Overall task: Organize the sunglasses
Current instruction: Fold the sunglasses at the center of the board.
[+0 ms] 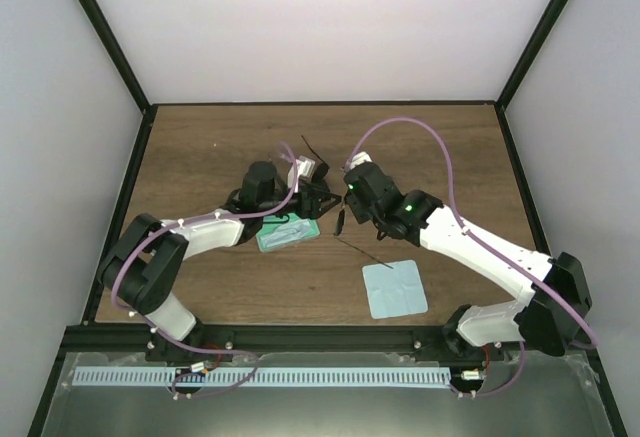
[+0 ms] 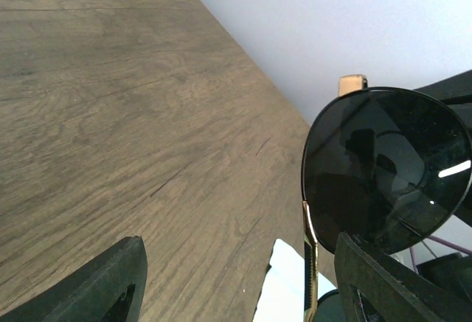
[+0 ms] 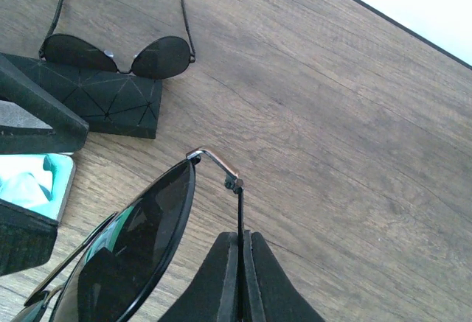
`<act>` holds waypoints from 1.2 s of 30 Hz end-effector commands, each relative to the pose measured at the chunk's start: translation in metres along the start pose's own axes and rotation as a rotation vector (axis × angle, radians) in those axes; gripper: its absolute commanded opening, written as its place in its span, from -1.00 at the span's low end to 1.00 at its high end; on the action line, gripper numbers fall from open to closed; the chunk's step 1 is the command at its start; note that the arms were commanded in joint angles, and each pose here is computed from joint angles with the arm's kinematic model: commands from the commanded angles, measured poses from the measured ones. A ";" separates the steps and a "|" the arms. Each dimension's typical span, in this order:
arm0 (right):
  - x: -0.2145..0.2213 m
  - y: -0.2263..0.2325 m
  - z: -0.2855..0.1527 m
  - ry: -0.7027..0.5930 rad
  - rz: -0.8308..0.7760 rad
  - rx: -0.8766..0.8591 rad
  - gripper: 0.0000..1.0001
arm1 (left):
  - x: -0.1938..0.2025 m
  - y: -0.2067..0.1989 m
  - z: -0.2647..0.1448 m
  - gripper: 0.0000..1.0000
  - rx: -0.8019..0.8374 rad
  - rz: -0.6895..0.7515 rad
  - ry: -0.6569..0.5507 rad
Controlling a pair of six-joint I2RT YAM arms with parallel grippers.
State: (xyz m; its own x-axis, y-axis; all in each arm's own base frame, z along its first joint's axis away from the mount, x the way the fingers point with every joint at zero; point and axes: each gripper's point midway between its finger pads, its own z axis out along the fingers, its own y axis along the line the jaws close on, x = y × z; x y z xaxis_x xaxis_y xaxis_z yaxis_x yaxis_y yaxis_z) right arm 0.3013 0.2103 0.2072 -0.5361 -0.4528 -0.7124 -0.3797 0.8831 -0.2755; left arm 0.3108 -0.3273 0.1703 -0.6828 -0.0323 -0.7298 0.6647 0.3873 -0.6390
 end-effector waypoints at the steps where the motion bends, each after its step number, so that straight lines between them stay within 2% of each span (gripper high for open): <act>1: -0.009 0.004 -0.006 -0.031 0.005 -0.022 -0.99 | -0.004 -0.017 0.001 0.41 0.087 0.028 0.005; 7: -0.010 0.004 -0.003 -0.028 0.000 -0.016 -0.99 | 0.004 -0.027 0.004 0.37 0.165 0.031 0.042; 20: -0.011 0.010 -0.004 -0.036 0.005 -0.054 -0.99 | 0.010 -0.028 0.013 0.02 0.188 0.021 0.078; 25: -0.010 0.016 -0.004 -0.035 0.004 -0.089 -0.99 | 0.005 -0.034 0.015 0.02 0.200 0.026 0.071; 27: -0.010 0.017 -0.004 -0.034 0.004 -0.094 -0.99 | 0.003 -0.037 0.015 0.11 0.212 0.030 0.072; 36: -0.019 0.014 -0.006 -0.065 0.036 -0.080 -0.99 | 0.016 -0.039 0.021 0.10 0.207 0.026 0.100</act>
State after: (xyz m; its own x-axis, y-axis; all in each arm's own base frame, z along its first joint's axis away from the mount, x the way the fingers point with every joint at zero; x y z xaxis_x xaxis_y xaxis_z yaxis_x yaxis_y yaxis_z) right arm 0.2974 0.2187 0.2025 -0.5382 -0.4558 -0.7089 -0.4231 0.8736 -0.2405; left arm 0.2848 -0.3544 0.1725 -0.7108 0.0611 -0.7008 0.6941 0.2225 -0.6846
